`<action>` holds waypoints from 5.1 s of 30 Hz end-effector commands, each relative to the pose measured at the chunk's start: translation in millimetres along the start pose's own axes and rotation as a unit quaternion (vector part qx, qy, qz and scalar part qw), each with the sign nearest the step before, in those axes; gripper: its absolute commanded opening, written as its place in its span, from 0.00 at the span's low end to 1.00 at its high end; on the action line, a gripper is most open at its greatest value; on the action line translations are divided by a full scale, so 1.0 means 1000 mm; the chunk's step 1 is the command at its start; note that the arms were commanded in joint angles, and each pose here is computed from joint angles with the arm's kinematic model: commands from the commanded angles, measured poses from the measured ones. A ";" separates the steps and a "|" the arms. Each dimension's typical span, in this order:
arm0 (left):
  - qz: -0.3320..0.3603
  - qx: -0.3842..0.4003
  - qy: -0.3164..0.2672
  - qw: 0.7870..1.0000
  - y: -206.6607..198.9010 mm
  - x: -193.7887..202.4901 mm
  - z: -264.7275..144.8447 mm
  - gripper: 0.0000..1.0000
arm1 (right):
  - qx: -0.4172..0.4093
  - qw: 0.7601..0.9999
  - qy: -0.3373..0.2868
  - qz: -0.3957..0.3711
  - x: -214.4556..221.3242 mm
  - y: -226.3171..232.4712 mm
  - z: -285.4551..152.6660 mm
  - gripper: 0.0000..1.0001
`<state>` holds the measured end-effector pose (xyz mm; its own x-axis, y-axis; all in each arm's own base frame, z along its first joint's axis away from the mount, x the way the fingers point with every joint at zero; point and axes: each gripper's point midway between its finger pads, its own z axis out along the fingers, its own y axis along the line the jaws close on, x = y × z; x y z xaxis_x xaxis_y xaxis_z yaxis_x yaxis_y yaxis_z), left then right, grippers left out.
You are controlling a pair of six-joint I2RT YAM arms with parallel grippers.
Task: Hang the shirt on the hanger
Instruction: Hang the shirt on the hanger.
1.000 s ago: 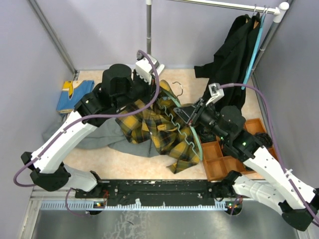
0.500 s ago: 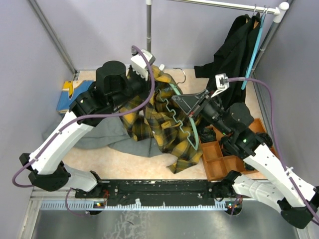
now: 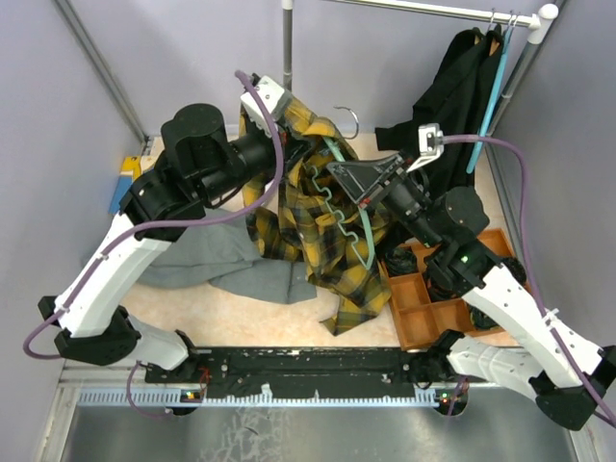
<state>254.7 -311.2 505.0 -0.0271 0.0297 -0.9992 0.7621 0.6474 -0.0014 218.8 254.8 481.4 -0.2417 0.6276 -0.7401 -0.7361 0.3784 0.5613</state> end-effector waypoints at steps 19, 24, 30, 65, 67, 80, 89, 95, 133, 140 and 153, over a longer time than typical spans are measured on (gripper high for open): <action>0.000 0.093 0.017 0.996 -0.051 0.024 -0.006 0.00 | -0.064 0.984 -0.159 -0.053 -0.101 0.051 -0.006 0.00; 0.030 0.145 0.013 0.989 -0.088 0.015 -0.012 0.00 | -0.078 0.984 -0.156 -0.044 -0.093 0.045 0.000 0.00; 0.047 0.116 0.027 0.992 -0.081 0.024 -0.019 0.15 | -0.139 0.969 -0.180 -0.092 -0.118 0.080 -0.018 0.00; 0.205 0.170 -0.031 0.963 -0.065 -0.019 -0.116 0.93 | -0.203 0.973 0.051 -0.100 0.031 0.052 -0.114 0.00; 0.212 0.201 -0.006 0.956 -0.075 -0.006 -0.112 0.91 | -0.211 0.970 0.063 -0.102 0.036 0.054 -0.122 0.00; 0.201 0.320 0.080 0.923 -0.117 0.053 -0.106 0.80 | -0.244 0.957 0.128 -0.089 0.064 0.057 -0.141 0.00; 0.187 0.357 0.143 0.904 -0.136 0.091 -0.101 0.64 | -0.259 0.949 0.148 -0.101 0.067 0.061 -0.143 0.00; 0.188 0.365 0.157 0.898 -0.143 0.101 -0.096 0.53 | -0.262 0.947 0.156 -0.106 0.070 0.061 -0.144 0.00; 0.207 0.338 0.222 0.891 -0.133 0.142 -0.090 0.00 | -0.234 0.951 0.147 -0.140 0.052 0.064 -0.145 0.02; 0.205 0.290 0.226 0.907 -0.117 0.142 -0.091 0.00 | -0.080 0.973 0.112 -0.186 0.019 0.030 -0.152 0.47; 0.152 0.122 0.159 0.968 -0.067 0.123 -0.093 0.00 | 0.217 0.969 0.031 -0.115 0.005 -0.065 -0.223 0.54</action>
<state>118.3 -285.8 343.7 0.0692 0.6065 -0.7920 0.9577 0.1820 0.2231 108.9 101.3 393.7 -0.0903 0.3919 -0.9156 -0.6135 0.7023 0.3611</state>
